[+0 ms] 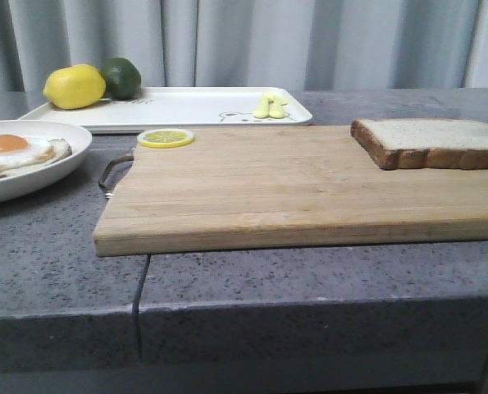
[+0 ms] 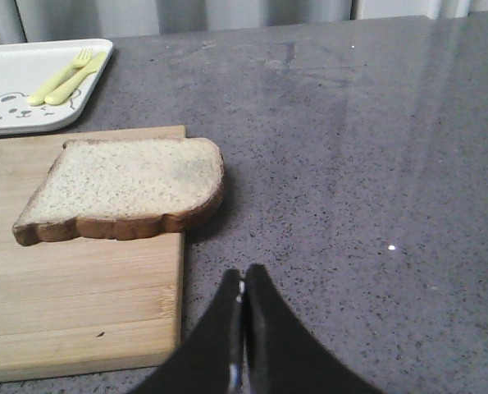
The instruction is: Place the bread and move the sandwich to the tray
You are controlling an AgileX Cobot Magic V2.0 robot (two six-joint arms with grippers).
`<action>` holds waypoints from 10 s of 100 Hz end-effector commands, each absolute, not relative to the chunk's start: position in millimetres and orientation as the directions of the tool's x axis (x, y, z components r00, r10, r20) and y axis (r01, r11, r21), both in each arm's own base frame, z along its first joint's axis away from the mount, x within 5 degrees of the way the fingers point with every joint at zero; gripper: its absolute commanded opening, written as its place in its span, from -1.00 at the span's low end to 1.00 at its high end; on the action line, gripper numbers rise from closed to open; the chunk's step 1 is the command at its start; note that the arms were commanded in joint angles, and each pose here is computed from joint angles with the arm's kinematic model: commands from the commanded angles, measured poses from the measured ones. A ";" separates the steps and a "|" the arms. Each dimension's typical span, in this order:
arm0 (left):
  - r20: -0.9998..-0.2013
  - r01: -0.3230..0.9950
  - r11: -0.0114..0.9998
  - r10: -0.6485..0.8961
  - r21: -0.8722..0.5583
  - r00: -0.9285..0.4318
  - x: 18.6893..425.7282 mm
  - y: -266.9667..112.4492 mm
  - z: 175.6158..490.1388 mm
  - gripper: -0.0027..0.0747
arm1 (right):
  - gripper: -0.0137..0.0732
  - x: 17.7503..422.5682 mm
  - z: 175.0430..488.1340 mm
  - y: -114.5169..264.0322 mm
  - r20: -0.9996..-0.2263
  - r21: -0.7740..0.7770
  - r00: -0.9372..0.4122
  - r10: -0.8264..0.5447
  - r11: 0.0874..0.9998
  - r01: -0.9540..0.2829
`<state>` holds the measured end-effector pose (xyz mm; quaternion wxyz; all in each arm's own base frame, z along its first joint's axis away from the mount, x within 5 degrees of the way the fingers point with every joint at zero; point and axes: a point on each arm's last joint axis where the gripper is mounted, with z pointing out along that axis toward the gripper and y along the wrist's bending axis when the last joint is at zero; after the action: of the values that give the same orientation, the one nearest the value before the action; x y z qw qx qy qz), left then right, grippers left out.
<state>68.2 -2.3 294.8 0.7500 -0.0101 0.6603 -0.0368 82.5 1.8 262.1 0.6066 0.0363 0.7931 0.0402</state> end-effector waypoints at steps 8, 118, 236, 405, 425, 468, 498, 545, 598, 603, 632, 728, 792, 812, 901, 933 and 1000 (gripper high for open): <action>-0.982 0.041 0.996 -0.086 -0.080 0.169 77.5 -2.1 314.5 -0.98 | -0.77 99.4 288.8 0.5 -0.969 0.094 -0.229 0.095 0.995 0.016; -0.977 0.036 0.996 -0.086 -0.080 0.194 87.2 -1.7 319.0 -0.98 | 0.31 316.3 320.6 8.8 -0.551 0.224 -0.819 0.159 0.974 0.038; -0.976 0.036 0.996 -0.086 -0.080 0.199 87.1 -1.7 319.5 -0.98 | -0.83 354.0 261.1 -20.2 -0.289 0.555 -0.910 0.297 0.827 0.094; -0.975 0.037 0.995 -0.094 -0.088 0.199 87.1 -1.6 319.5 -0.98 | -0.83 332.0 312.9 323.3 -0.408 0.883 -0.887 0.217 0.341 -0.323; -0.975 0.037 0.995 -0.094 -0.088 0.199 87.1 -1.6 319.5 -0.98 | -0.75 334.1 296.3 331.4 -0.389 0.883 -0.899 0.201 0.358 -0.302; -0.979 0.037 0.995 -0.093 -0.088 0.183 87.2 -1.8 319.2 -0.98 | 0.07 339.2 288.5 330.8 -0.467 0.836 -0.865 0.183 0.410 -0.365; -0.998 -0.053 0.998 -0.022 -0.026 0.060 89.2 4.9 347.4 -0.92 | -0.11 346.0 315.7 305.6 -0.649 0.713 -0.747 0.144 0.455 -0.533; -0.966 -0.097 0.995 -0.035 -0.010 -0.256 144.4 13.9 380.3 -0.27 | -0.83 299.1 392.4 276.5 -0.905 0.345 -0.418 -0.079 0.441 -0.829; -0.616 -0.207 0.969 -0.245 -0.133 -0.749 258.6 38.7 340.4 -0.27 | -0.83 219.3 454.2 262.8 -0.991 0.077 -0.118 -0.069 0.433 -0.898; -0.599 -0.208 0.969 -0.246 -0.133 -0.762 265.0 39.7 335.3 -0.27 | -0.83 213.2 455.6 264.2 -0.994 0.059 -0.094 -0.056 0.445 -0.893; -0.509 -0.206 0.971 -0.239 -0.121 -0.827 288.3 43.6 302.9 -0.27 | -0.83 179.0 455.6 276.3 -0.998 -0.053 0.029 -0.062 0.432 -0.901; -0.456 -0.213 0.960 -0.275 -0.185 -0.846 306.8 41.7 278.4 -0.28 | -0.83 169.3 457.5 281.8 -0.997 -0.073 0.058 -0.047 0.423 -0.903; -0.351 -0.232 0.944 -0.305 -0.236 -0.885 307.4 37.4 265.6 -0.98 | -0.83 168.9 460.2 279.1 -0.997 -0.073 0.062 -0.039 0.428 -0.901; -0.347 -0.221 0.866 -0.397 -0.449 -0.850 311.4 36.9 281.1 -0.98 | -0.83 165.8 467.2 267.6 -0.997 -0.075 0.079 -0.011 0.452 -0.889; -0.522 0.034 0.747 -0.432 -0.664 -0.736 389.2 -19.1 363.5 -0.98 | -0.83 183.1 386.0 143.1 -0.988 -0.046 -0.079 -0.134 0.735 -0.677; -0.487 0.037 0.712 -0.441 -0.702 -0.754 444.5 -52.1 339.9 -0.98 | -0.83 180.8 372.6 138.4 -0.986 -0.042 -0.096 -0.139 0.752 -0.658; -0.455 -0.021 0.679 -0.513 -0.733 -0.728 497.8 -56.4 296.8 -0.98 | -0.83 161.4 382.9 96.7 -0.996 -0.023 -0.060 -0.070 0.822 -0.569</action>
<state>500.4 -53.9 243.2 0.2629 -0.1409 0.8950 -0.3317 165.6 102.7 366.1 0.6146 -0.2471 0.7235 0.1945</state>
